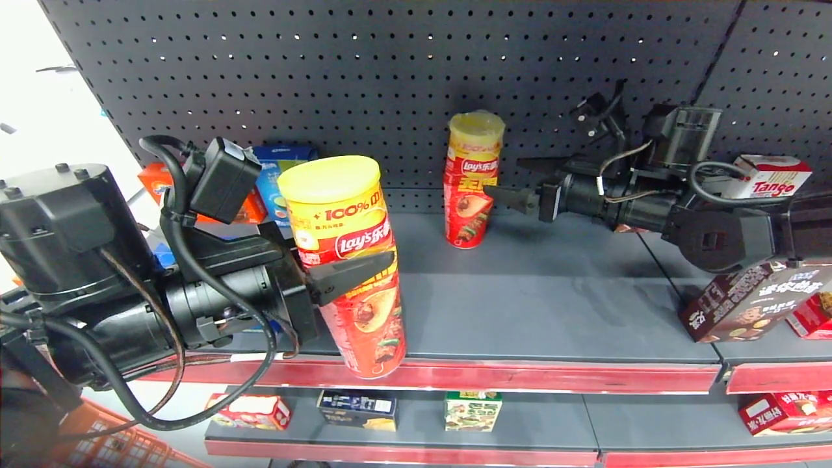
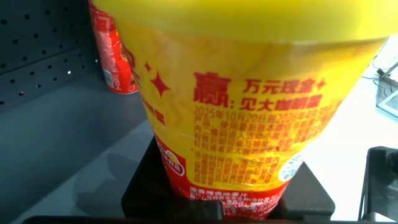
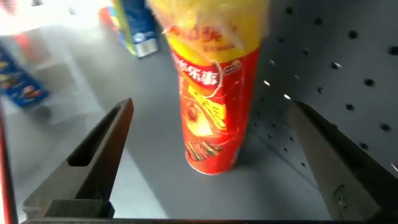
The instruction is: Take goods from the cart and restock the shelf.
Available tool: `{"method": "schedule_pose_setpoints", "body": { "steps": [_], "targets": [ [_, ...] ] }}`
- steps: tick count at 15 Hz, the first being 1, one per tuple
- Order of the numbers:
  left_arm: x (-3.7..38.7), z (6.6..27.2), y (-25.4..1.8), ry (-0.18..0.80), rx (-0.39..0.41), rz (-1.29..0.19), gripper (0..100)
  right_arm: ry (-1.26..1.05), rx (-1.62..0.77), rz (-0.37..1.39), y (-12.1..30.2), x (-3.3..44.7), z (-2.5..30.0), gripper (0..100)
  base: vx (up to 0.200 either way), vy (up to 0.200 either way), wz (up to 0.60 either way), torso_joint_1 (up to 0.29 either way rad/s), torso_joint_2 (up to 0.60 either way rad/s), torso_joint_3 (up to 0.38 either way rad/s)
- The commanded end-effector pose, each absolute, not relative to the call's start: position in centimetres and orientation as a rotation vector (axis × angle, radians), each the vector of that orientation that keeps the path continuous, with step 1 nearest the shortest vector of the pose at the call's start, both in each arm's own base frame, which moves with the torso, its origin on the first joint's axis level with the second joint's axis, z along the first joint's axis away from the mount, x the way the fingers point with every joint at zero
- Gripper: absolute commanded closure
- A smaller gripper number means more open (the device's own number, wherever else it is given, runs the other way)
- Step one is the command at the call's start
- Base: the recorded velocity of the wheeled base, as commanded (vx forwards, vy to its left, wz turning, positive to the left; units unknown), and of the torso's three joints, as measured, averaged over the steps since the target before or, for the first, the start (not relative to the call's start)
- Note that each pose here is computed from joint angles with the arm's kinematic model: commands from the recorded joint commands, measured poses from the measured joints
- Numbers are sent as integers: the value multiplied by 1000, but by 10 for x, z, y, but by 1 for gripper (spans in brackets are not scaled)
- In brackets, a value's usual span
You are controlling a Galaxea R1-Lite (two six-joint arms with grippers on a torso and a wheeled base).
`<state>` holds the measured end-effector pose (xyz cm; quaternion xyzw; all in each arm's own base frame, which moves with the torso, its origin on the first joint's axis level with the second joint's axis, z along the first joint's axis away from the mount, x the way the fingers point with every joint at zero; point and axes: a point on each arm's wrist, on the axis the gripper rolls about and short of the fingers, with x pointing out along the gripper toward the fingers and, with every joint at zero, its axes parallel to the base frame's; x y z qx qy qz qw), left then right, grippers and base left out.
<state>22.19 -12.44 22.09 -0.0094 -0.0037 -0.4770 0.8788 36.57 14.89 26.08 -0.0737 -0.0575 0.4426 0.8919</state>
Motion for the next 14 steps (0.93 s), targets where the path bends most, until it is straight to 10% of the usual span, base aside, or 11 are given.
{"method": "schedule_pose_setpoints", "body": {
  "steps": [1,14],
  "targets": [
    [224,219,-125,-1,-21,-994,100,-112,-154,938,143,376,251,0,0,0,0,0,0,0],
    [229,215,-123,14,-20,-979,100,-109,-153,1011,157,414,216,0,0,0,0,0,0,0]
  ]
}}
